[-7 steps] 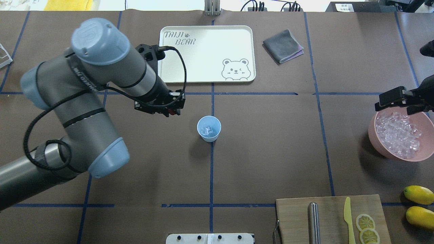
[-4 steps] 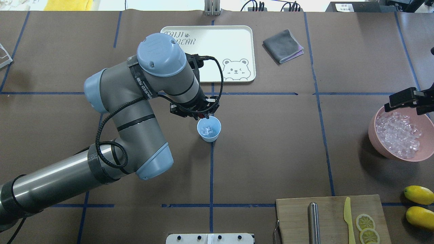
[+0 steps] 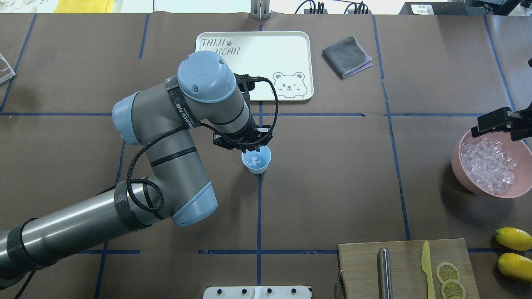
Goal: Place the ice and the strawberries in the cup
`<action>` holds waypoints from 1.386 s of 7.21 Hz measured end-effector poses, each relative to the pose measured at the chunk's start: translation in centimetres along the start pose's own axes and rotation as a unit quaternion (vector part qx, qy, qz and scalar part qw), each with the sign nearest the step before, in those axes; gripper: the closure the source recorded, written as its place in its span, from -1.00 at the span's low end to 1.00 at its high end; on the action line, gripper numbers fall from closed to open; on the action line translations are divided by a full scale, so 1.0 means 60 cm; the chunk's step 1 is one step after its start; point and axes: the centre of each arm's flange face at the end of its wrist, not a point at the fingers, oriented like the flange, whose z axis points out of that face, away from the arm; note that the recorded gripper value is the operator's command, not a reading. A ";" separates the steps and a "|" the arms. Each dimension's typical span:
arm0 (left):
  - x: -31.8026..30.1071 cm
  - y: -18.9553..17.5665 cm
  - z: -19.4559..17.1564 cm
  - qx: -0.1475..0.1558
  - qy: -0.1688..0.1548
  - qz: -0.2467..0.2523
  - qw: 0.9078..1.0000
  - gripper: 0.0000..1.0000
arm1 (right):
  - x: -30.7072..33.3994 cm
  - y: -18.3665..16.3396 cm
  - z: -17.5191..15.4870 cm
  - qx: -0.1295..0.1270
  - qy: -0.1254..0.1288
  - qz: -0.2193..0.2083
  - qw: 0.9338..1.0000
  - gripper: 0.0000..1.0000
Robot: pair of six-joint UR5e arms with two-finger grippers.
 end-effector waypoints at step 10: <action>-0.379 -0.046 -0.156 0.026 -0.060 0.129 0.990 -0.73 | 0.205 -0.088 -0.021 0.008 0.016 -0.040 0.999 -0.98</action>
